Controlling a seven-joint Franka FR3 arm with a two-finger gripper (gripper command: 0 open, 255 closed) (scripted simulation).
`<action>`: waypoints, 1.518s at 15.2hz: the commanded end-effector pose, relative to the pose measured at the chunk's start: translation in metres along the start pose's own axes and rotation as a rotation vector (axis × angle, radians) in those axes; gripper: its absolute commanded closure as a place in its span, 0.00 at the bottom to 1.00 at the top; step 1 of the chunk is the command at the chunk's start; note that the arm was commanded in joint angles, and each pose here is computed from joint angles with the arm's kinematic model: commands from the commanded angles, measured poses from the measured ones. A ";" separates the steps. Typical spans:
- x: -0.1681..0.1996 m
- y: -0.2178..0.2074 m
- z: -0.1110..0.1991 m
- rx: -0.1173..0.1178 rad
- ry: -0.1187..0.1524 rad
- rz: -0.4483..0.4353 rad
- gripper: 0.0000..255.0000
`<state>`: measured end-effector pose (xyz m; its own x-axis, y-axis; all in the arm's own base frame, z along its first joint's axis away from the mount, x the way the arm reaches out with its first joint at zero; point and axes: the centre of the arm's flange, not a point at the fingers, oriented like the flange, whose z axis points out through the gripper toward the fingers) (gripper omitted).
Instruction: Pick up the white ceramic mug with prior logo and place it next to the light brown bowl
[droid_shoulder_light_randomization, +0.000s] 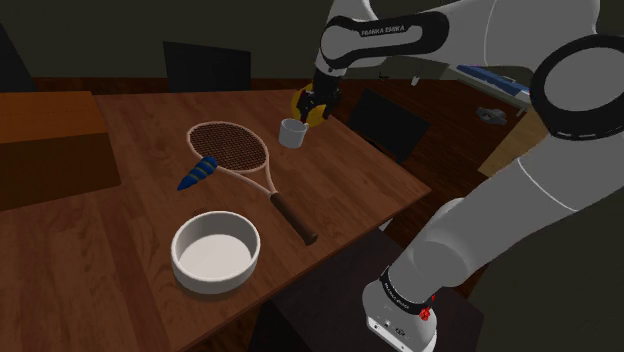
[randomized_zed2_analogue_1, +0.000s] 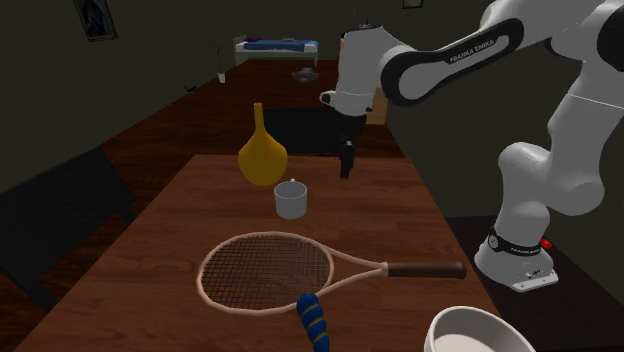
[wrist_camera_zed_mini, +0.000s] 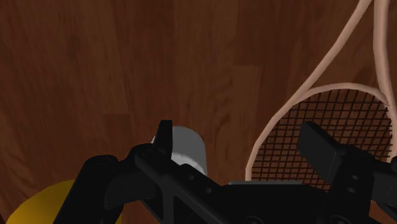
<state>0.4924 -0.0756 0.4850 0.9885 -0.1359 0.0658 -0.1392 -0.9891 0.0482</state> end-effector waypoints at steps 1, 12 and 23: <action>0.022 0.001 0.016 -0.001 0.001 0.000 0.00; 0.135 0.007 0.107 -0.005 0.003 0.000 0.00; 0.149 0.008 0.157 -0.005 0.003 0.000 0.00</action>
<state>0.6480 -0.1132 0.3400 0.9884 -0.1358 0.0680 -0.1396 -0.9888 0.0536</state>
